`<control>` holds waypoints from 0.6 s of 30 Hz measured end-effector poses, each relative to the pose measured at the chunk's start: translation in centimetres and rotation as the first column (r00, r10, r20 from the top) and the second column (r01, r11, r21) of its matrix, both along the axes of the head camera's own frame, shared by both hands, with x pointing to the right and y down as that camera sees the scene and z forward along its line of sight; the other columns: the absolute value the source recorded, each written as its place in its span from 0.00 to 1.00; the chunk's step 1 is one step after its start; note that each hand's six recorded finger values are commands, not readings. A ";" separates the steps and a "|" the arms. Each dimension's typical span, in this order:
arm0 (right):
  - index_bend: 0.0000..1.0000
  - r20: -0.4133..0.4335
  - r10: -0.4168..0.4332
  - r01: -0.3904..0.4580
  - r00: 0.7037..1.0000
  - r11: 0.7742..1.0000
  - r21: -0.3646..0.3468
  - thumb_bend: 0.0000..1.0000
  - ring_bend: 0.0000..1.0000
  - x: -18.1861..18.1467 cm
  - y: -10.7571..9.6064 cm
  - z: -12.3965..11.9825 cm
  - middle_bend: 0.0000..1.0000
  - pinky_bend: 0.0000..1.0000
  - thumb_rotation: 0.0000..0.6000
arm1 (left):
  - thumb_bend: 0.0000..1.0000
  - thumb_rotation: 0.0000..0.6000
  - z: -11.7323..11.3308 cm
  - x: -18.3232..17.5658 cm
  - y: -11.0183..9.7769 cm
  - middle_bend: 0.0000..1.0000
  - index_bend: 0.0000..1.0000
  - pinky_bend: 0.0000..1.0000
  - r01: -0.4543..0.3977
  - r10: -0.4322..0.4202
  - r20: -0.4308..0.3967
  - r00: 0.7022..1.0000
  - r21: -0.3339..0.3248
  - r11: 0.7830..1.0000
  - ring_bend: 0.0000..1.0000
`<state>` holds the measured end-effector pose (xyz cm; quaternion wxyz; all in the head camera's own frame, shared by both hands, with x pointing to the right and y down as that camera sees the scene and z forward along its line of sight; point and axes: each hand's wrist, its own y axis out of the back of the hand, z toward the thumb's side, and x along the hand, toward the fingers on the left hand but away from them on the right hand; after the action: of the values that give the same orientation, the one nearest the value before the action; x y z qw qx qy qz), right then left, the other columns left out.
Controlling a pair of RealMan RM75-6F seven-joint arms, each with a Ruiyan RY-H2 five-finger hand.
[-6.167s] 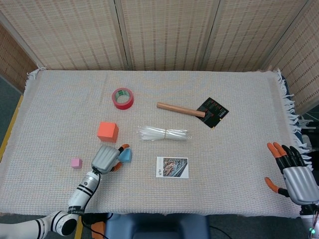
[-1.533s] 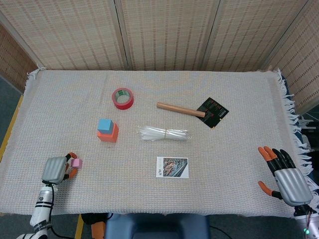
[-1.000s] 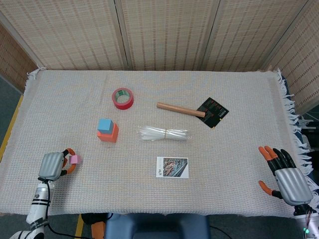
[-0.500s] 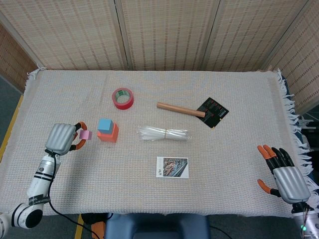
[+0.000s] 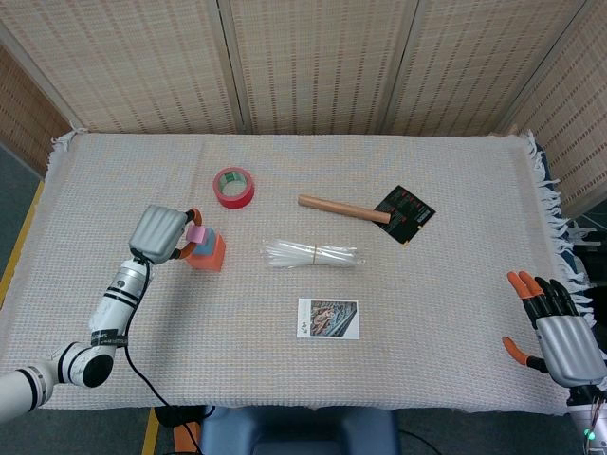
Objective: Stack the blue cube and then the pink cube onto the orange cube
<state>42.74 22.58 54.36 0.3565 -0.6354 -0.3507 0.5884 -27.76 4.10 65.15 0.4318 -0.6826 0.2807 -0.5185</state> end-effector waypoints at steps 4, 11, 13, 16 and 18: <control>0.00 -0.002 0.005 -0.005 1.000 1.000 -0.003 0.20 0.00 0.1 -0.1 0.1 0.00 0.00 0.89 | 0.30 1.00 0.3 0.2 -0.5 1.00 0.55 1.00 -0.003 0.003 0.005 1.000 0.006 1.000 1.00; 0.00 -0.003 0.005 -0.005 1.000 1.000 -0.001 0.20 0.00 0.1 -0.2 0.1 0.00 0.00 0.89 | 0.29 1.00 0.9 -0.3 -0.5 1.00 0.51 1.00 -0.006 0.006 0.027 1.000 -0.004 1.000 1.00; 0.00 -0.004 0.004 -0.004 1.000 1.000 -0.001 0.20 0.00 0.0 -0.2 0.1 0.00 0.00 0.89 | 0.29 1.00 1.0 -0.4 -0.5 1.00 0.48 1.00 -0.005 0.006 0.030 1.000 -0.008 1.000 1.00; 0.00 -0.005 0.005 -0.005 1.000 1.000 -0.001 0.20 0.00 0.0 -0.2 0.2 0.00 0.00 0.89 | 0.29 1.00 1.0 -0.5 -0.5 1.00 0.41 1.00 -0.006 0.007 0.034 0.999 -0.005 1.000 1.00; 0.00 -0.005 0.005 -0.005 1.000 1.000 0.000 0.20 0.00 0.0 -0.2 0.2 0.00 0.00 0.89 | 0.29 1.00 0.9 -0.6 -0.5 1.00 0.37 1.00 -0.002 0.002 0.031 1.000 -0.006 1.000 1.00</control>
<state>42.71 22.36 54.53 0.3562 -0.6329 -0.3514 0.5908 -28.34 3.58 66.09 0.4345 -0.6762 0.2715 -0.5294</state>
